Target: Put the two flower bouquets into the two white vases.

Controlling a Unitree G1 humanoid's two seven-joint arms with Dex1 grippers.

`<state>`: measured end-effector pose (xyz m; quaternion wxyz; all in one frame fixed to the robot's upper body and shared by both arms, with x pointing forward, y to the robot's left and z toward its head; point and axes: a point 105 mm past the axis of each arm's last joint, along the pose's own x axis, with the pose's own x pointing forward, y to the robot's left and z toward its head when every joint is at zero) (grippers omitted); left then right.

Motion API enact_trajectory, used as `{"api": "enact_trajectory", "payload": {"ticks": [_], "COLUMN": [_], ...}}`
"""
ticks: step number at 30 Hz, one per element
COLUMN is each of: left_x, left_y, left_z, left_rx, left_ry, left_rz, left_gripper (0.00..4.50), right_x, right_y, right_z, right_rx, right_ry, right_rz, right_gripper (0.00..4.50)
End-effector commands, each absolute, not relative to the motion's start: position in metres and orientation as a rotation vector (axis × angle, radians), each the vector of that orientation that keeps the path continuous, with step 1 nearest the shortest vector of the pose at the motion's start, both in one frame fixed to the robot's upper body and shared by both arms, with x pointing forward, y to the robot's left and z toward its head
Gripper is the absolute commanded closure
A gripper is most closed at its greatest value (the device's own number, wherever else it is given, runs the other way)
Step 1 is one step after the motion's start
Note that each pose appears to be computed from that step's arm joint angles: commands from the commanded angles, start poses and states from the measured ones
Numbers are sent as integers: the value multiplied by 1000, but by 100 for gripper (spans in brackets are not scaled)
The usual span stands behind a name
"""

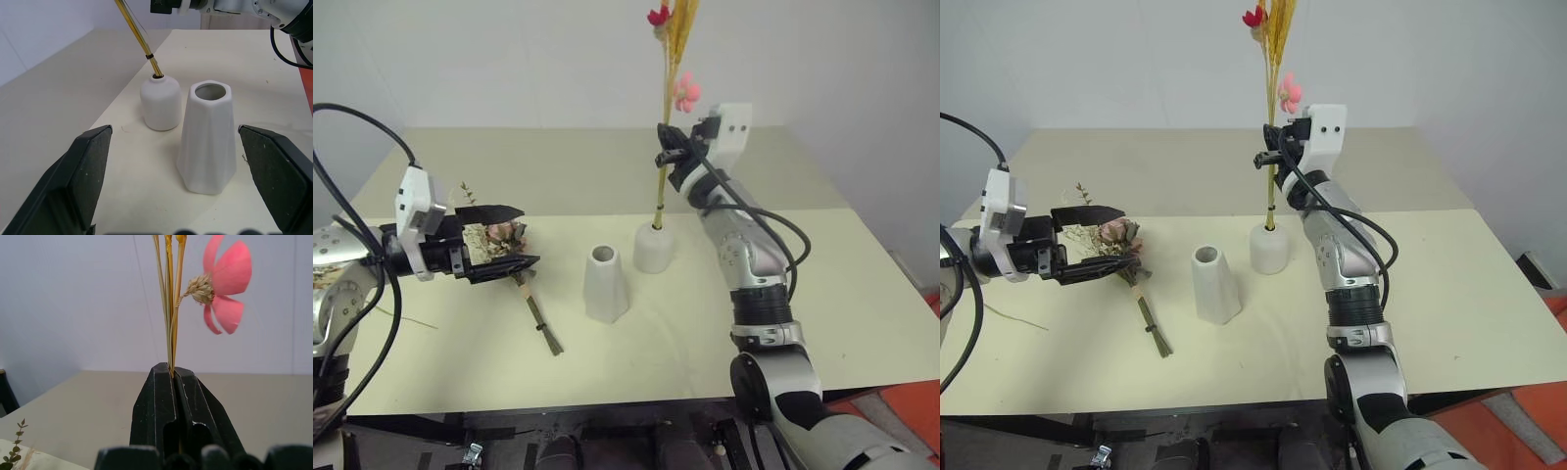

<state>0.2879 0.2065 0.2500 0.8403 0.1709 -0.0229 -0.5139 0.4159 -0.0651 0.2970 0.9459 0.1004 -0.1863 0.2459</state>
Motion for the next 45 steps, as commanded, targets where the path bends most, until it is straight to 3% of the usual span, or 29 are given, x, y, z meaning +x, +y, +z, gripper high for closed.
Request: {"api": "enact_trajectory", "payload": {"ticks": [1, 10, 23, 33, 45], "left_x": [282, 281, 283, 282, 283], "left_y": [209, 211, 209, 209, 208], "left_z": [264, 265, 266, 265, 264], "left_rx": [409, 413, 416, 415, 411], "left_ry": [-90, -84, -84, -83, -79], "left_rz": [-1067, -1061, -1070, -1069, -1078], "left_gripper": [0, 0, 0, 0, 0], "right_x": [411, 415, 415, 408, 407], "right_y": [-64, -66, -71, -69, -66], "right_z": [314, 299, 301, 281, 286], "right_rx": [204, 187, 187, 148, 150], "right_ry": [-453, -430, -444, -420, -443], "right_rz": [505, 491, 472, 481, 472], "right_gripper": [448, 448, 448, 448, 448]}}
